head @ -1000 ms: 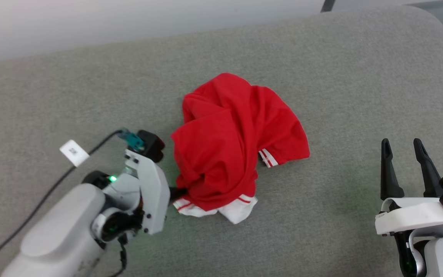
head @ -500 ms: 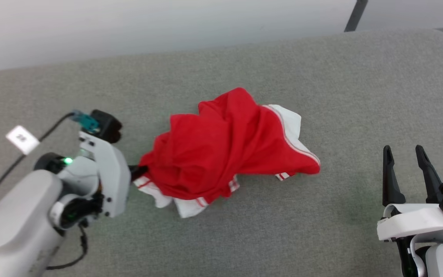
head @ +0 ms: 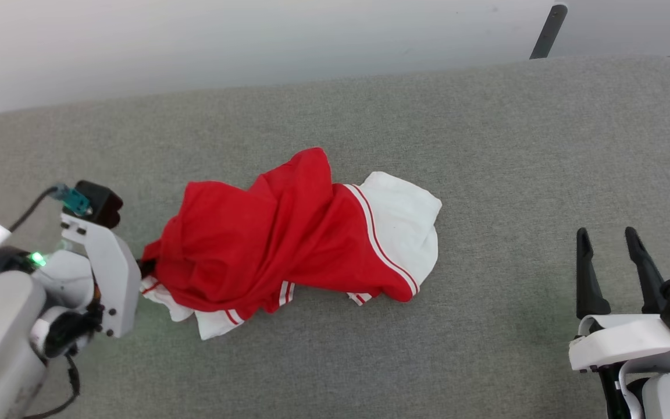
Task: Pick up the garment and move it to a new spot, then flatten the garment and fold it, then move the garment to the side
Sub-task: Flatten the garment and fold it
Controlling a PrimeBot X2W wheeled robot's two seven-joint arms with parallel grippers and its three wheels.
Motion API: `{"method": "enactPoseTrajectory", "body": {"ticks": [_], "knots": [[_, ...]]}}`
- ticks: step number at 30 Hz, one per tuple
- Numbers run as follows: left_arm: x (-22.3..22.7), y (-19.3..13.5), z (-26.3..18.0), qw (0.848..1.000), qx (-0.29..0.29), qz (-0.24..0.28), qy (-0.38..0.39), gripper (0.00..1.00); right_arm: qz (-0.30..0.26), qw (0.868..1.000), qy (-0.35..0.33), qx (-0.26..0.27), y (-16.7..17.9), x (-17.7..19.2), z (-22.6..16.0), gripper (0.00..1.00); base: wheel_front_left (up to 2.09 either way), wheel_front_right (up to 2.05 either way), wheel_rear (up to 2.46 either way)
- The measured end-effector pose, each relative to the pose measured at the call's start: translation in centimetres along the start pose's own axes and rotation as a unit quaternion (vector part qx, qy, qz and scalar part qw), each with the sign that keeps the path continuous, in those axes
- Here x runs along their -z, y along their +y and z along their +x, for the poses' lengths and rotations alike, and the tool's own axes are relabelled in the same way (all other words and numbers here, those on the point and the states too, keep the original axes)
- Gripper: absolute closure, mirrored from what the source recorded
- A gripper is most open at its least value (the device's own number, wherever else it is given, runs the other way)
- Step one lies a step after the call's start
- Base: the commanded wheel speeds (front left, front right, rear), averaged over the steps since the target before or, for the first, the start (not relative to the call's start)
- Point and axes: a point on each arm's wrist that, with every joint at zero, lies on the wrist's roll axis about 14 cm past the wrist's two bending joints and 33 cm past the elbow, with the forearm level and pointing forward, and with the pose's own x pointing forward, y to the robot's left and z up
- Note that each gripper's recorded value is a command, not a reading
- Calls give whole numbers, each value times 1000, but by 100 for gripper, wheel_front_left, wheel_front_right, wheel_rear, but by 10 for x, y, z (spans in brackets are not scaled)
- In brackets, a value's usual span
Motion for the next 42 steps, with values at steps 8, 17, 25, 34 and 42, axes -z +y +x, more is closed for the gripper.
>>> {"method": "enactPoseTrajectory", "body": {"ticks": [8,17,25,34,42], "knots": [[3,-6,2,999,2,-23,-25,7,1,1000,8,-20,13,5,1,0,0,0,0],[-10,-6,-27,996,-10,-26,-89,0,-9,998,24,-58,30,7,4,0,0,0,0],[-15,-8,-66,982,-27,-33,-182,0,-15,994,36,-100,53,2,9,0,0,0,0],[-3,10,-118,950,-86,-45,-295,0,-26,986,58,-153,87,0,16,0,0,0,0],[26,31,-161,909,-157,-84,-376,0,-50,975,111,-187,109,11,31,0,0,0,0]]}}
